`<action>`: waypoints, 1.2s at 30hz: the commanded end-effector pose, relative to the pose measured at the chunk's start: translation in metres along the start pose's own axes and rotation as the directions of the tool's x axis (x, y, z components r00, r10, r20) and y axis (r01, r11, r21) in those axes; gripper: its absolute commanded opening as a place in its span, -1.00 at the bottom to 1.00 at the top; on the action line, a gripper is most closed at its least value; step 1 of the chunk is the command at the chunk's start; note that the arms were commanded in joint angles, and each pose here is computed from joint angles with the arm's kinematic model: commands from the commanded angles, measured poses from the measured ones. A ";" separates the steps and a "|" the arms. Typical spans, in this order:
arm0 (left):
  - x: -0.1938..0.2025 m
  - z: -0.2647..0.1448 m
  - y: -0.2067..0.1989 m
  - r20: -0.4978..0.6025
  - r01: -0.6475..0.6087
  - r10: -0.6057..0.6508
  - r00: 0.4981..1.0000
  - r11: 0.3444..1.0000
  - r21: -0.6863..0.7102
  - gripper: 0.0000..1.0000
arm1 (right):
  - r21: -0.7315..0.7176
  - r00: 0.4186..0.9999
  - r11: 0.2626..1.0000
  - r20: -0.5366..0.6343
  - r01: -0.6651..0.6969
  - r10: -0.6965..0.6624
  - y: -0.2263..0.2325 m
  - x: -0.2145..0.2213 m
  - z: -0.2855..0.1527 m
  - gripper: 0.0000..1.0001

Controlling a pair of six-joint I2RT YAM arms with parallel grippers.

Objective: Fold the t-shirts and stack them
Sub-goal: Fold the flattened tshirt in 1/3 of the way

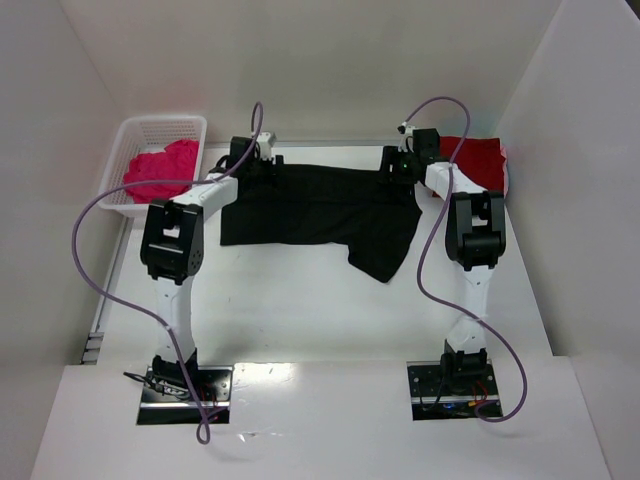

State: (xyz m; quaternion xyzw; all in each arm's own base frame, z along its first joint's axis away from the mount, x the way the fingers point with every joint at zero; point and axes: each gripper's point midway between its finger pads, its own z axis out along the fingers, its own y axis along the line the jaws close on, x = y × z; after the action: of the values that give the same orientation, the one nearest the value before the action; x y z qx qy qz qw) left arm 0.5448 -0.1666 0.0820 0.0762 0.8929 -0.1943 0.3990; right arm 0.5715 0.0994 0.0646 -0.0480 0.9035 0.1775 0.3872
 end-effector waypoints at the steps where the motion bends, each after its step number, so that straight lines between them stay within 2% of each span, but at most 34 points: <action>1: -0.028 0.017 0.002 0.094 0.030 -0.032 0.995 0.999 0.020 0.42 | -0.034 0.998 0.999 0.057 0.033 -0.031 0.010 -0.020 0.004 0.37; 7: -0.016 0.033 0.013 0.046 0.007 -0.003 0.999 0.995 -0.095 -0.05 | -0.033 0.998 0.999 0.048 0.030 -0.028 0.010 -0.016 0.005 -0.12; 9: -0.016 0.035 0.015 0.048 0.007 -0.002 0.999 0.994 -0.106 -0.13 | -0.032 0.999 0.999 0.039 0.027 -0.025 0.009 -0.012 0.006 -0.24; 12: -0.015 0.036 0.021 0.038 0.011 -0.005 0.999 0.991 -0.136 -0.28 | -0.043 0.999 0.999 0.038 0.018 -0.016 0.011 -0.012 0.006 -0.35; 15: -0.005 0.041 0.026 0.001 0.015 -0.015 1.000 0.988 -0.154 -0.35 | -0.052 1.000 0.999 0.019 0.012 -0.011 0.013 -0.007 0.003 -0.44; 19: 0.006 0.048 0.025 -0.052 0.013 -0.022 0.998 0.986 -0.166 -0.38 | -0.059 1.000 0.998 0.020 0.019 -0.017 0.021 -0.007 -0.003 -0.49; 26: 0.008 0.050 0.030 -0.058 0.004 -0.015 0.998 0.982 -0.188 -0.38 | -0.107 0.999 0.993 -0.027 0.040 -0.043 0.037 0.012 -0.023 -0.49; 33: 0.016 0.055 0.031 -0.079 0.005 -0.020 0.997 0.983 -0.182 -0.38 | -0.192 0.996 0.978 -0.008 0.085 -0.088 0.061 0.011 -0.062 -0.49; 36: 0.014 0.054 0.029 -0.082 0.006 -0.021 0.996 0.985 -0.174 -0.38 | -0.210 0.995 0.975 -0.052 0.071 -0.084 0.066 0.023 -0.074 -0.47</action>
State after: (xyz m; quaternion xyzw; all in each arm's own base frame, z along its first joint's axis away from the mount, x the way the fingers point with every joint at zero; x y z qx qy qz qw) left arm 0.5758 -0.1577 0.0305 0.0342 0.9242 -0.1138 0.3629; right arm 0.5051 0.1235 0.0728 -0.0942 0.9061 0.2327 0.3404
